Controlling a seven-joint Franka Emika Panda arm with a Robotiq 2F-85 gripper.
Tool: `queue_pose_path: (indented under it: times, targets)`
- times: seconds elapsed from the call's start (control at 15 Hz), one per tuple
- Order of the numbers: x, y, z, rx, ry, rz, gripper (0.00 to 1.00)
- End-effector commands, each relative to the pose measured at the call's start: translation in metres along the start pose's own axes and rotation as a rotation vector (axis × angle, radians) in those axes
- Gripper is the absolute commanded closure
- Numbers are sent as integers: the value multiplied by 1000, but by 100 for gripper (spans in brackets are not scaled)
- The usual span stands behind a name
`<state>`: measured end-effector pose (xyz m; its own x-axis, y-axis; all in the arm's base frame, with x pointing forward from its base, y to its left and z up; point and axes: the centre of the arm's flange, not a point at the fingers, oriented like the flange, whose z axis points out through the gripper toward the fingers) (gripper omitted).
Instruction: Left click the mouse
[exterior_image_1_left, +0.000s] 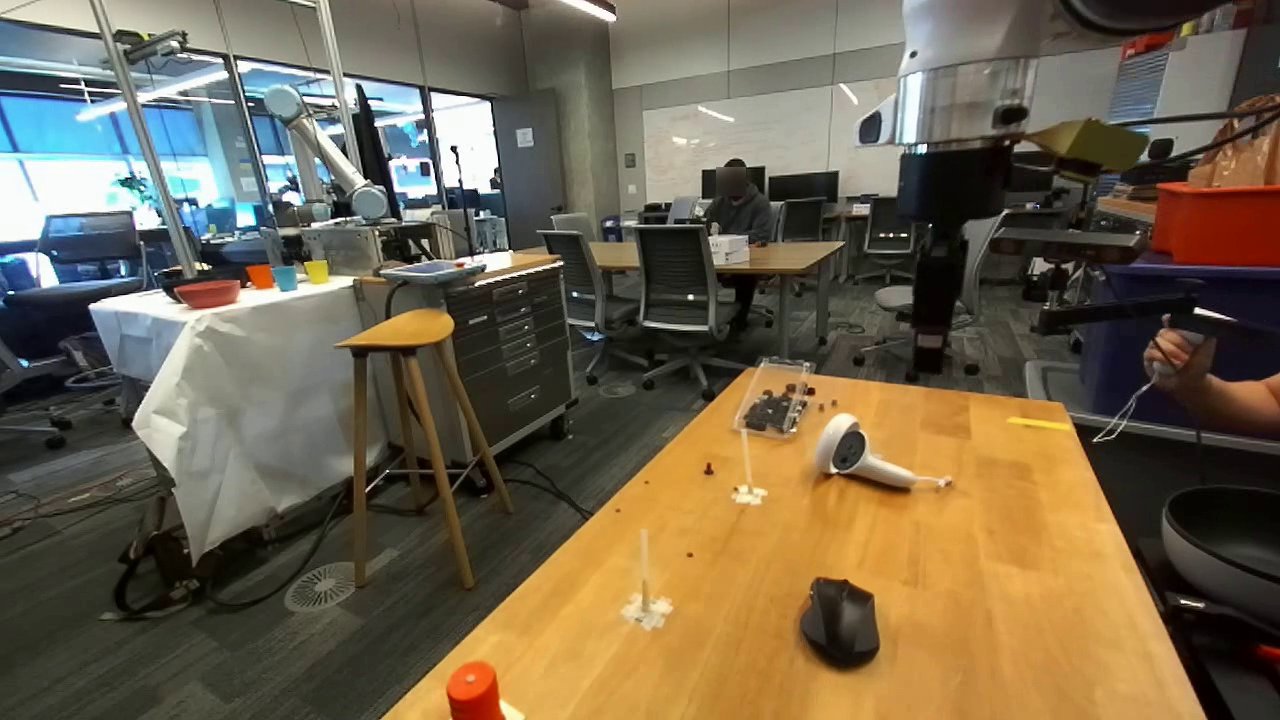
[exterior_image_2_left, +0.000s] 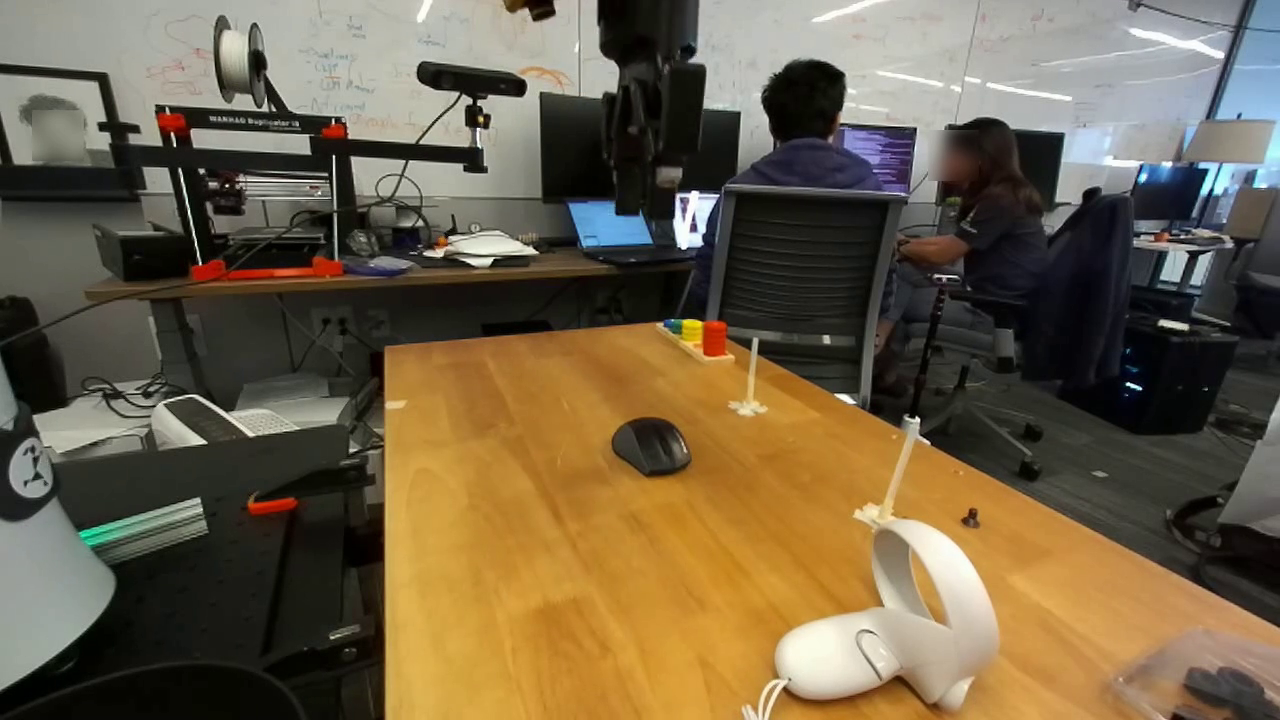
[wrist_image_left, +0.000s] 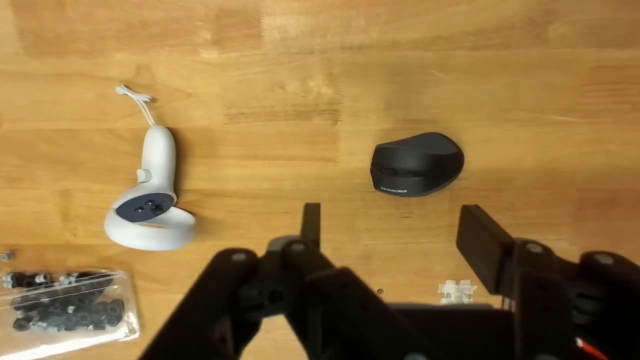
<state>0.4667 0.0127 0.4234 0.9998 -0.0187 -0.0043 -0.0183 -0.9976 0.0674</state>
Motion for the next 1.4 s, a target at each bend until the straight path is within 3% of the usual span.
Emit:
queue_pose_path:
  times: [0.0, 0.27, 0.4, 1.33]
  targets:
    - [45, -13, 35, -13, 10, 15, 58]
    - [68, -24, 77, -5, -13, 10, 89]
    - [75, -30, 96, 7, -31, 6, 99]
    - [97, -65, 193, 4, -121, -29, 97]
